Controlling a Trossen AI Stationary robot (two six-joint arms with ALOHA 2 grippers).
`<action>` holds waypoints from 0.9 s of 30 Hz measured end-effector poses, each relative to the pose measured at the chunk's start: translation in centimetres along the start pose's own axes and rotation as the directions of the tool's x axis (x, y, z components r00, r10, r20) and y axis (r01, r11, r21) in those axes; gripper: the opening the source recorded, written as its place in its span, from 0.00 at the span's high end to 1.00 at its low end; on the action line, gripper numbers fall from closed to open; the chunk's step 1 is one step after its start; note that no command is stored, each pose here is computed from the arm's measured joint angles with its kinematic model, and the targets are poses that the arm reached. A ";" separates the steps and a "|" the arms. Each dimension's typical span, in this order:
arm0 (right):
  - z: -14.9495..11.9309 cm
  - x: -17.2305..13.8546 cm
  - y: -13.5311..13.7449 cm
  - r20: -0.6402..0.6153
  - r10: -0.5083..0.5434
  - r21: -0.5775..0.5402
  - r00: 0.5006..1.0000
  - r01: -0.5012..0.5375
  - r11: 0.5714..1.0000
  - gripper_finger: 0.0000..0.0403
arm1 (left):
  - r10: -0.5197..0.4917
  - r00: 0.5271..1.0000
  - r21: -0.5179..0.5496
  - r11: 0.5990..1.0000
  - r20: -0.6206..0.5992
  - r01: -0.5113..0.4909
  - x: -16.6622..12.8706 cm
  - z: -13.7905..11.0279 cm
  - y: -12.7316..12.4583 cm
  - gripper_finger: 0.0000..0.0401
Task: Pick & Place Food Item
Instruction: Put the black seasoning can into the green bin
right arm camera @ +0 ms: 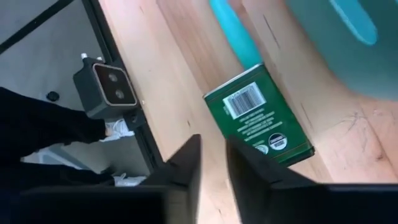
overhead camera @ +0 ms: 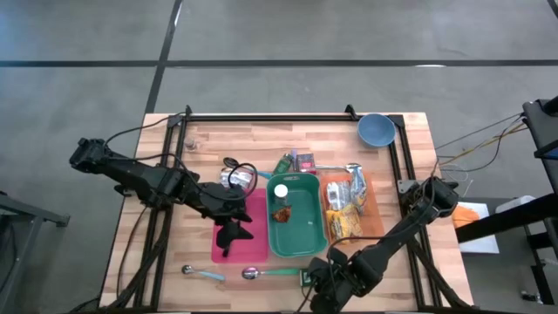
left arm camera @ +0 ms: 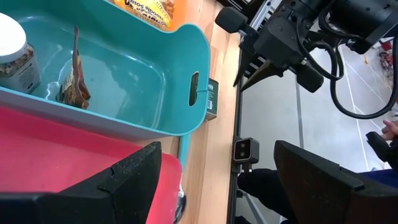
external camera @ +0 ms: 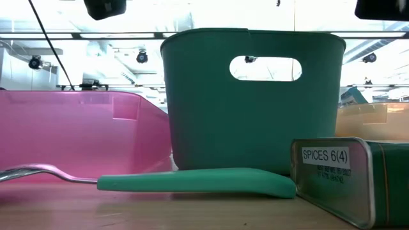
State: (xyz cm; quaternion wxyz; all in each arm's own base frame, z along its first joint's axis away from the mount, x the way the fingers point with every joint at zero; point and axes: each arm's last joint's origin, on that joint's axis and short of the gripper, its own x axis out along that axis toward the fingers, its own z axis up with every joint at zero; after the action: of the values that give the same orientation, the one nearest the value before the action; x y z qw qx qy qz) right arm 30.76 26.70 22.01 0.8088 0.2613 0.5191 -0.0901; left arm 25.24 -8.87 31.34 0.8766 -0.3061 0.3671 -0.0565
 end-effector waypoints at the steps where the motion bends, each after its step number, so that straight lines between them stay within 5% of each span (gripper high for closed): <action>1: 0.0 0.0 0.0 0.003 -0.002 0.000 1.000 0.002 1.000 0.77 | 0.001 1.000 0.000 1.000 -0.001 -0.001 0.0 0.0 0.0 0.23; 8: -0.5 0.3 -0.2 -0.004 -0.014 -0.153 1.000 0.014 0.988 0.48 | 0.007 1.000 0.002 1.000 -0.008 -0.007 0.0 -0.1 0.1 0.23; 14: -1.4 0.9 -0.3 -0.015 -0.029 -0.428 0.999 0.020 0.903 0.32 | 0.029 0.999 0.004 1.000 -0.030 -0.029 0.0 -0.3 0.3 0.23; 27: -2.4 4.5 -0.9 -0.017 -0.135 -0.557 0.991 0.103 0.824 0.10 | 0.031 0.999 0.001 1.000 -0.042 -0.031 0.0 -0.4 0.3 0.23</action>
State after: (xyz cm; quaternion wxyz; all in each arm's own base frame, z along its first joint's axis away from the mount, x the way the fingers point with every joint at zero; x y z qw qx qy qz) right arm 30.53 27.73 16.95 0.8279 -0.0146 0.5603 0.0213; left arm 24.92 -8.79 30.95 0.8694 -0.2991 0.3903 -0.0493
